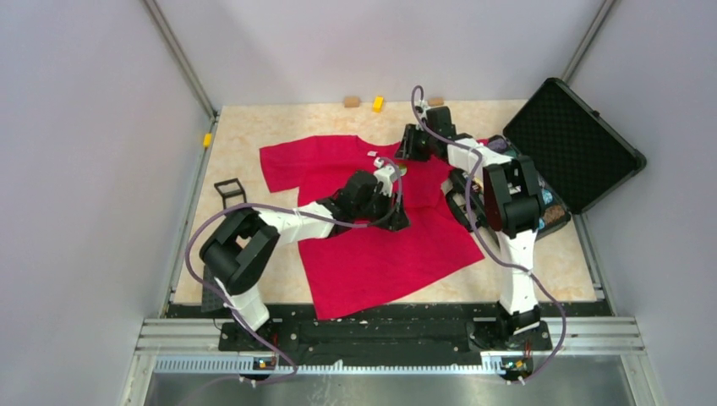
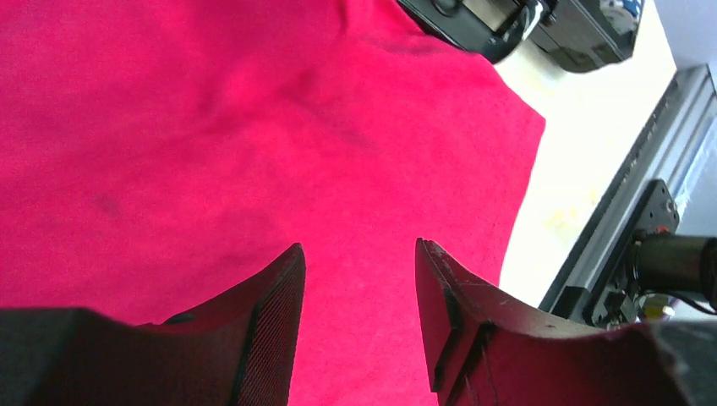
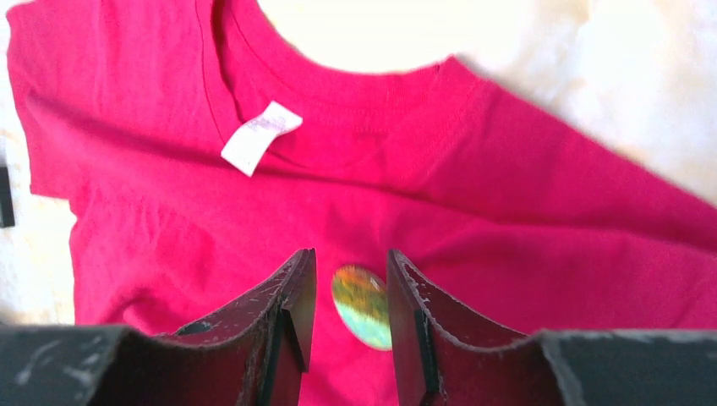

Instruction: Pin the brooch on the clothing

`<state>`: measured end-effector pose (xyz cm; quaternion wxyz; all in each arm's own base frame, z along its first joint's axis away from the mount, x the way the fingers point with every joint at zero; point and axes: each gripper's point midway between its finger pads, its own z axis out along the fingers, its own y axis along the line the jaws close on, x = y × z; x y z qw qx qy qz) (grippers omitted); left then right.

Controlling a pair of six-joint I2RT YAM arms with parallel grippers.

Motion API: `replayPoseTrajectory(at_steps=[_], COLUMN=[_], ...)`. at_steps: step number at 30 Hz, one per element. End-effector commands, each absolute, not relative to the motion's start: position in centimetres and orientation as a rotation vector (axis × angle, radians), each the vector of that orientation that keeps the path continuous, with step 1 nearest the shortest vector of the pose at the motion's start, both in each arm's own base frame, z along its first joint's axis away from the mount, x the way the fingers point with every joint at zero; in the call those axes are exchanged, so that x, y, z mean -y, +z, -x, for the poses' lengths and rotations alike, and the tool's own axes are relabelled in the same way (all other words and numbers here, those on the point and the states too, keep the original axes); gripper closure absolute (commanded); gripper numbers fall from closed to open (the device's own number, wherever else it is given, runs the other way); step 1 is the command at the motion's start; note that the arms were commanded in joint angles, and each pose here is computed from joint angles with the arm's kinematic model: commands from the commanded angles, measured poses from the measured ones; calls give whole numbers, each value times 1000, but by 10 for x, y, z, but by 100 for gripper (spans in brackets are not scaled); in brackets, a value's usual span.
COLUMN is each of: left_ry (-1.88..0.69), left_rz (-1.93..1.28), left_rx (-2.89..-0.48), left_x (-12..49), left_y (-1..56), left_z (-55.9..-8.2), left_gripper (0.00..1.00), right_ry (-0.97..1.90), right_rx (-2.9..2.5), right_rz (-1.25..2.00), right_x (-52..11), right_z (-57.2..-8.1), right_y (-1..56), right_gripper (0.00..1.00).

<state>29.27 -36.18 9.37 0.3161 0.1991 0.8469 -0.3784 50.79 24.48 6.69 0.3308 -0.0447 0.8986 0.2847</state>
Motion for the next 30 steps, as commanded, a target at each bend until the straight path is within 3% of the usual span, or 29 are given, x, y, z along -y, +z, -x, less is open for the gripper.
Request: replayPoseTrajectory(at_steps=[1,13,30], left_ry=[-1098,-1133,-1154], left_rz=[-651,-767,-926], left_rx=[-2182,-2449,-2571], left_x=[385,371,342], left_y=[85,17,7], left_z=[-276,-218,-155], left_gripper=[46,49,49], right_ry=[804,711,636], right_rx=[-2259,-2346,-2400], right_rz=[74,-68,-161], right_x=[-262,-257,-255], right_z=[-540,-562,-588], right_y=[87,50,41], right_gripper=[62,61,56])
